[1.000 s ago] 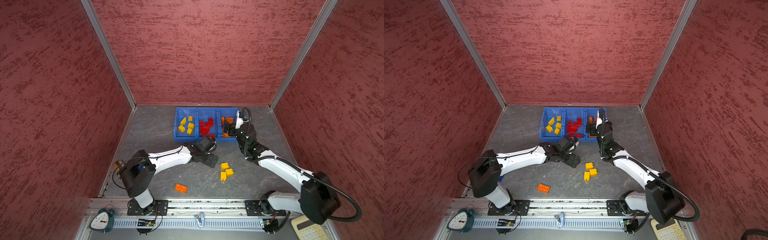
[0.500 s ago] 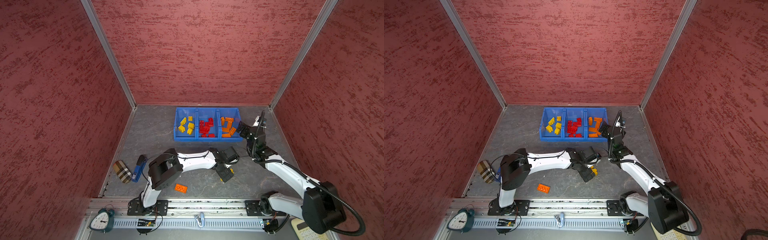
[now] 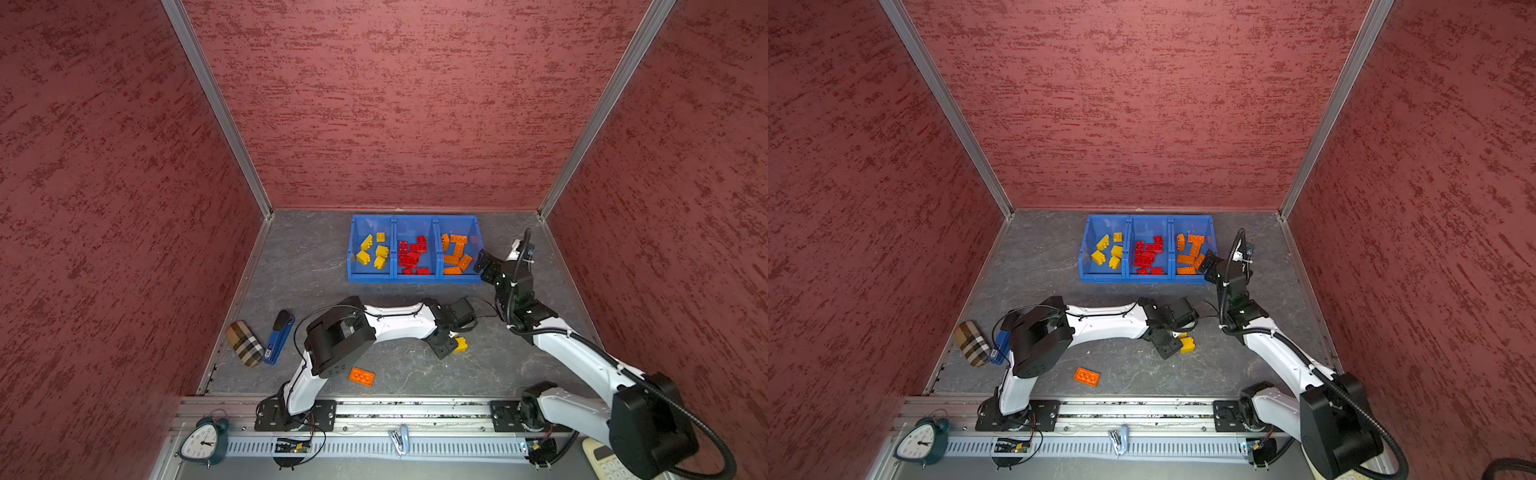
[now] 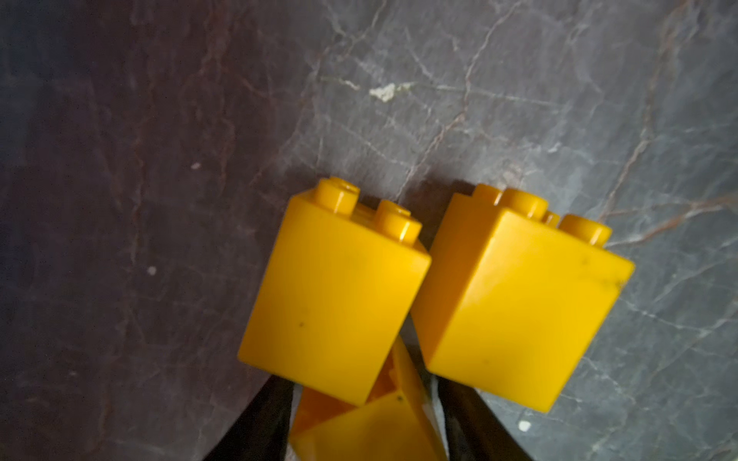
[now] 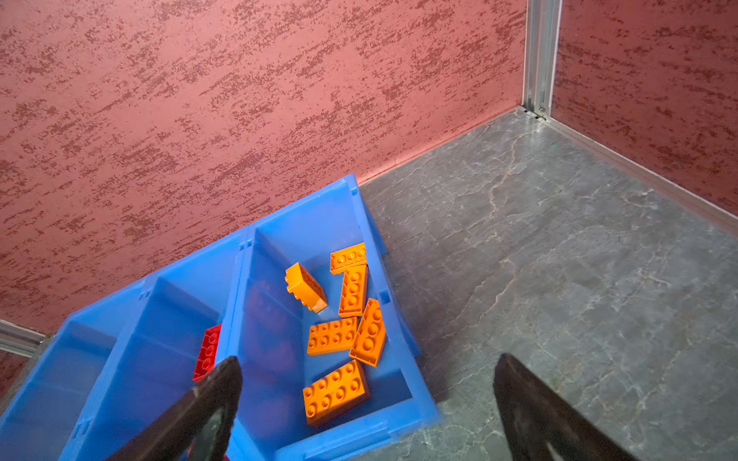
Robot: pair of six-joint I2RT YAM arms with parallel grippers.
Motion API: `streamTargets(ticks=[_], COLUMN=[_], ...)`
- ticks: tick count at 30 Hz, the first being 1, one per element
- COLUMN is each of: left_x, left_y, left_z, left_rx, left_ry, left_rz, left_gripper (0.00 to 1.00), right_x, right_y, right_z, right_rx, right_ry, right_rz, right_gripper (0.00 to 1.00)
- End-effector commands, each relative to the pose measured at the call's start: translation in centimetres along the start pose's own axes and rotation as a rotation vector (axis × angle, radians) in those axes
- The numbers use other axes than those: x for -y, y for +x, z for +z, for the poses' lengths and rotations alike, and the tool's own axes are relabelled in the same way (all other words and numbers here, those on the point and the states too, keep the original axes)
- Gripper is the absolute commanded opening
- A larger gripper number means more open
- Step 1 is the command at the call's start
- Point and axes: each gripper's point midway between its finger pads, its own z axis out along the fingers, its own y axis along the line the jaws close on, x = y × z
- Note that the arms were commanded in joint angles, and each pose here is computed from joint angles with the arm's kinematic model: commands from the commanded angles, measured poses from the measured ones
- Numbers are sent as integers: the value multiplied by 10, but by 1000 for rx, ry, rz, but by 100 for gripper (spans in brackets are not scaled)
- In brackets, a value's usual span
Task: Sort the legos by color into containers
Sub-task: 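Lower the left gripper onto the yellow bricks and grasp one, then carry the yellow brick with the left gripper into the yellow compartment and release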
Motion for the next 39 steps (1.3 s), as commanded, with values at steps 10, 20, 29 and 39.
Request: streamTargets(ticks=[10,20,29,39], left_x=[-40,-136,-247,-330], left_y=[0,3,1,3], left_z=[-25,-91,-128,-118], left_rx=[113,322,426,407], left_ry=[-21,-46,-198,-356], left_rz=[-173,-499,-715,-984], left_gripper=[27,21,20,25], right_x=[-19,-47,-63,-72], right_y=[-4,-1,-4,12], right_z=[5,24,29,30], right_rx=[-28,-129,-148,-243], right_ry=[-69,-119,-169,-216], right_rz=[7,-37,-53,-98], right_gripper=[99,99,99,99])
